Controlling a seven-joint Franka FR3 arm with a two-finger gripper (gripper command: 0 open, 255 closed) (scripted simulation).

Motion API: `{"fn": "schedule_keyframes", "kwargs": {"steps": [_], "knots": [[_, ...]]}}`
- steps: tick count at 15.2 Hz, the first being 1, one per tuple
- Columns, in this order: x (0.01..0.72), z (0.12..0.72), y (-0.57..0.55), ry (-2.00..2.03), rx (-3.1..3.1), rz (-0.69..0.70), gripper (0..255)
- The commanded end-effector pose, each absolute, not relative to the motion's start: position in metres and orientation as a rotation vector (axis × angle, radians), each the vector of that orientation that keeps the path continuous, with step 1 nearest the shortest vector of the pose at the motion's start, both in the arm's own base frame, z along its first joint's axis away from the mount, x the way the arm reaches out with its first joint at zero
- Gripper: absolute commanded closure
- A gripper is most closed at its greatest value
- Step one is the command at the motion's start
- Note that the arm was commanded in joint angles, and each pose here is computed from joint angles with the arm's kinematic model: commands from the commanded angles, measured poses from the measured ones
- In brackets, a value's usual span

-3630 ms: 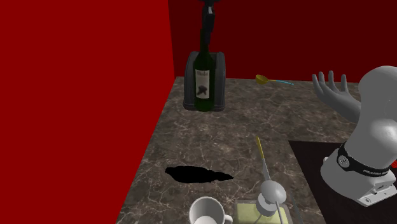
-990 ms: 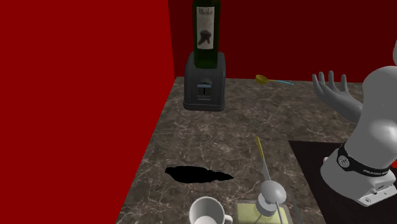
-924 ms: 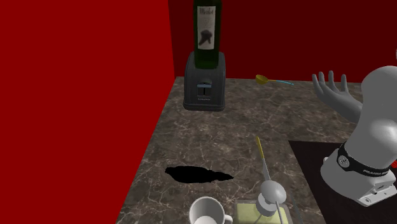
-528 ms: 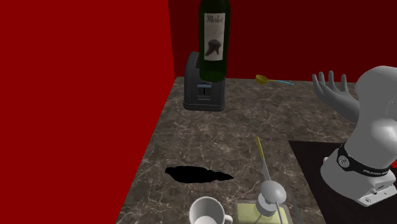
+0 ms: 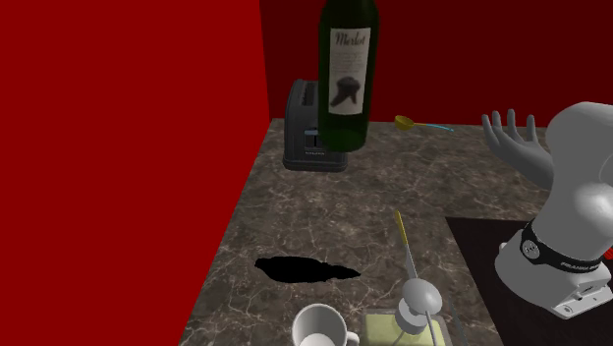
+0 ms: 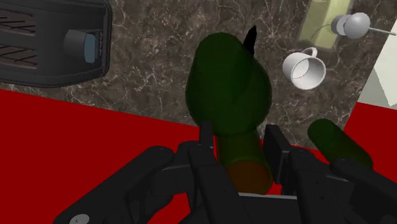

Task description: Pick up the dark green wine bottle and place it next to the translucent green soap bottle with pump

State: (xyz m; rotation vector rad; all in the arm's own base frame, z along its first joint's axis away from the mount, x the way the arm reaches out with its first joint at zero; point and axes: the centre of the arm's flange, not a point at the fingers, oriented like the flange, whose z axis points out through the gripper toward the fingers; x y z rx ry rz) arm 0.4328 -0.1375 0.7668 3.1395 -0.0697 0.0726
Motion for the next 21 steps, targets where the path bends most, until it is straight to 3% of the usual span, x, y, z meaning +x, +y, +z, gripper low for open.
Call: {"fn": "schedule_keyframes", "kwargs": {"steps": [1,21], "knots": [[0.430,0.768,-0.110,-0.073,3.139,0.073,255],[0.414,0.768,0.154,-0.073,3.139,0.073,255]]}}
